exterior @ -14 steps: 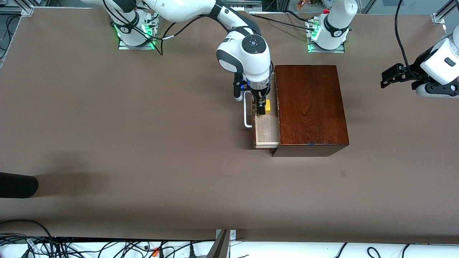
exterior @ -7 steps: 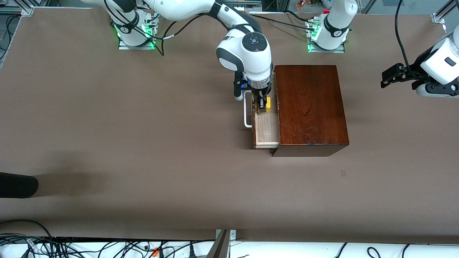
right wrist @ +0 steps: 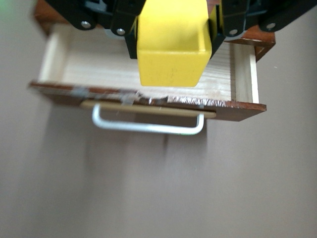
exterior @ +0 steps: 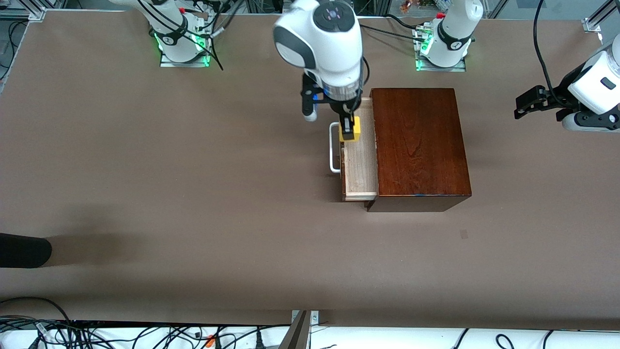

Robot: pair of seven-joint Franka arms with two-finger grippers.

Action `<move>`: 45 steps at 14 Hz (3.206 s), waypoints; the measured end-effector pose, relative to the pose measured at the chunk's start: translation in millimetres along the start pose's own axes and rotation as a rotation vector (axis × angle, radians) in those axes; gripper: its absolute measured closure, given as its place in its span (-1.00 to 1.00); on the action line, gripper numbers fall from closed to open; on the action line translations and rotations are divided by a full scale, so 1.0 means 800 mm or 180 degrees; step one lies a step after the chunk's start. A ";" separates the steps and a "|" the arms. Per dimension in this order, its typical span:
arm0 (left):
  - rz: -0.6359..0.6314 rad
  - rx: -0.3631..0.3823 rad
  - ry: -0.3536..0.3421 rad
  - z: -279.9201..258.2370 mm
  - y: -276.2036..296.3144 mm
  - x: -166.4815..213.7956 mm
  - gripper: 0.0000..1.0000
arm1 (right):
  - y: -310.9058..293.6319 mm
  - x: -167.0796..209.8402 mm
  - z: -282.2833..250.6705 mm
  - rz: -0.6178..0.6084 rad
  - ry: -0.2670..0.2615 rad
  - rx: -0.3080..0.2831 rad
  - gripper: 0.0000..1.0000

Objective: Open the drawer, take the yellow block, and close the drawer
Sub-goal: 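Grasp the yellow cube with the right gripper and lift it out, then carry the yellow cube away from the box with the right gripper, then set the yellow cube on the table and open the right gripper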

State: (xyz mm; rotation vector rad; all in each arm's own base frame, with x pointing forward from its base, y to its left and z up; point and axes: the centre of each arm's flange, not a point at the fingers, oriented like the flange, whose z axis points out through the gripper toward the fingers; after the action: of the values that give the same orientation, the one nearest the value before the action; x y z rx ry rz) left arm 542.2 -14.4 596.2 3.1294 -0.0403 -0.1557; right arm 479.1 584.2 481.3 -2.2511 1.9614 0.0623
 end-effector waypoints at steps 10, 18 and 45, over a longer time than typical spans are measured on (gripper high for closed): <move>0.0001 0.0000 -0.0009 0.000 0.000 0.000 -1.00 | -0.033 0.321 -0.103 -0.2343 0.0240 -0.0750 -0.11; 0.0002 0.0000 -0.0024 0.001 0.000 -0.001 -1.00 | 0.034 0.606 -0.067 -0.3708 -0.0193 -0.0873 -0.11; 0.0000 0.0000 -0.0030 0.001 0.000 -0.001 -1.00 | 0.044 0.693 0.174 -0.4673 -0.0754 -0.0866 -1.00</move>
State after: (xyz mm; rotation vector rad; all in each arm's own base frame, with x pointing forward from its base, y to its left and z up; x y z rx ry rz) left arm 541.1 -14.4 595.7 3.1287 -0.0404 -0.1705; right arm 532.8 55.5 267.4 -3.0199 -0.1066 0.3812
